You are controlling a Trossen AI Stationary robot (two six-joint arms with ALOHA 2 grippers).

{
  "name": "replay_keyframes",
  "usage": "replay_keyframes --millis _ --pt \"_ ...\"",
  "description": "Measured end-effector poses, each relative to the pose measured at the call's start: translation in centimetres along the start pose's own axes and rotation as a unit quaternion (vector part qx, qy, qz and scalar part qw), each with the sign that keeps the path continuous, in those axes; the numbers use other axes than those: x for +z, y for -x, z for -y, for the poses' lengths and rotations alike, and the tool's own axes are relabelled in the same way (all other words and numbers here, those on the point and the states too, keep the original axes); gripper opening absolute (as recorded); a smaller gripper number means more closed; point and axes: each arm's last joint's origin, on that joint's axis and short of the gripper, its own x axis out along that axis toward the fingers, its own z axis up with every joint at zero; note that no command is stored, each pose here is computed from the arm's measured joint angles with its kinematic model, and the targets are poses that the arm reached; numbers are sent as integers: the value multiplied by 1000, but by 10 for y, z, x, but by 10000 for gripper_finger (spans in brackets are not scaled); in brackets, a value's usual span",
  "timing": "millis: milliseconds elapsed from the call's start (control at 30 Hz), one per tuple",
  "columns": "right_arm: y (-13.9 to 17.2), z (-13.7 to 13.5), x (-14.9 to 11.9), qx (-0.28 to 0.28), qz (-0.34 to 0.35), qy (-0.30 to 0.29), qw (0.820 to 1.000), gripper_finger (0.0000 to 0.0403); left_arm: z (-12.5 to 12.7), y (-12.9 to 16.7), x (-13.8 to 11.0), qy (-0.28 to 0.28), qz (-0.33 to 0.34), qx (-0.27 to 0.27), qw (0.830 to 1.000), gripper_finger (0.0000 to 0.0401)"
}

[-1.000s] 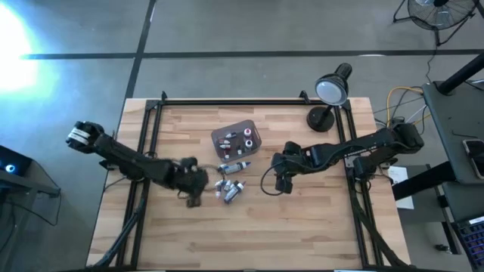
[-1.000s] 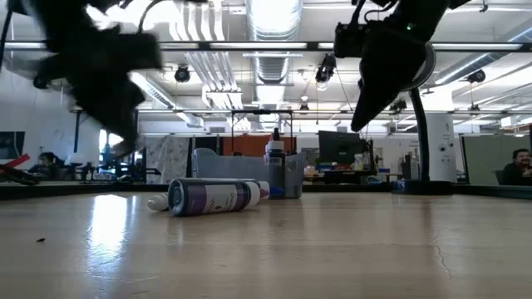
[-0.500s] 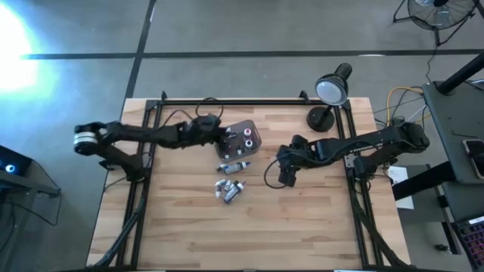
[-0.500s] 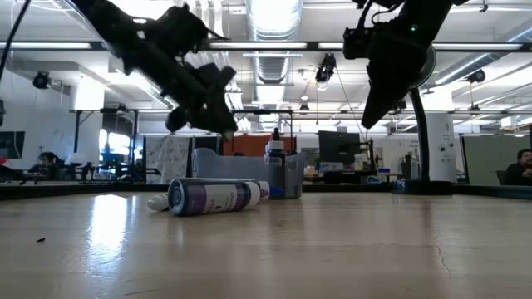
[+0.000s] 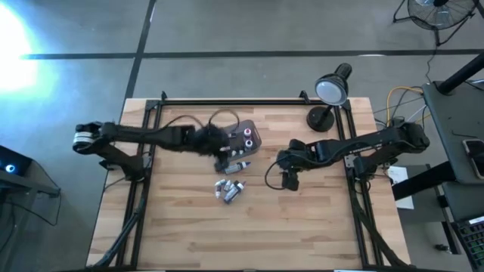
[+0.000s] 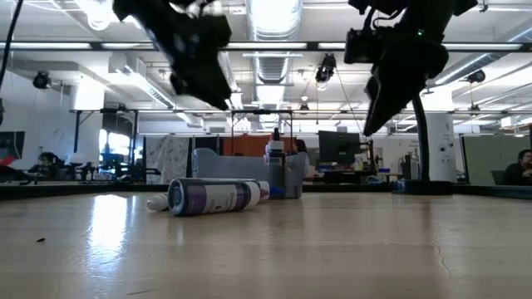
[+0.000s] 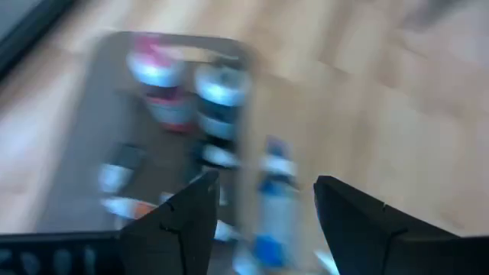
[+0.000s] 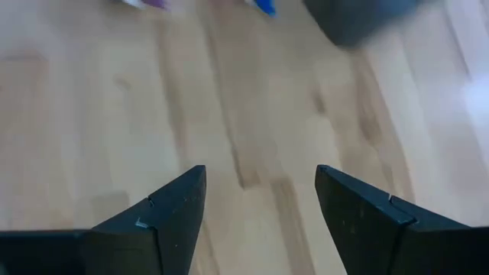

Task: Pick & Place food coloring
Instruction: Put the small purple food coloring bottle into the gray bin

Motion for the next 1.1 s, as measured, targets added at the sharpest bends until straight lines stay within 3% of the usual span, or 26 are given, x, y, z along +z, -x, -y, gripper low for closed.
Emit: replay_keyframes --millis 100,200,367,533,700,933,1100 --pt "-3 -2 5 16 38 51 998 237 24 6 -21 -10 -41 -31 999 193" --pt "-4 -4 14 19 81 68 994 235 39 3 -48 82 -91 -32 992 193" --pt "-15 0 18 20 79 -6 997 239 54 -13 -82 262 -126 -4 957 193" --pt "-33 1 13 17 30 -49 998 242 68 -27 -97 350 -155 24 923 193" --pt "-47 -1 6 8 -12 -47 999 237 83 -40 -93 377 -163 33 911 193" --pt "-53 -1 3 2 -30 -45 998 233 91 -61 -99 361 -219 113 899 193" --pt "-53 -1 3 2 -31 -51 998 233 94 -66 -103 355 -233 118 898 189"
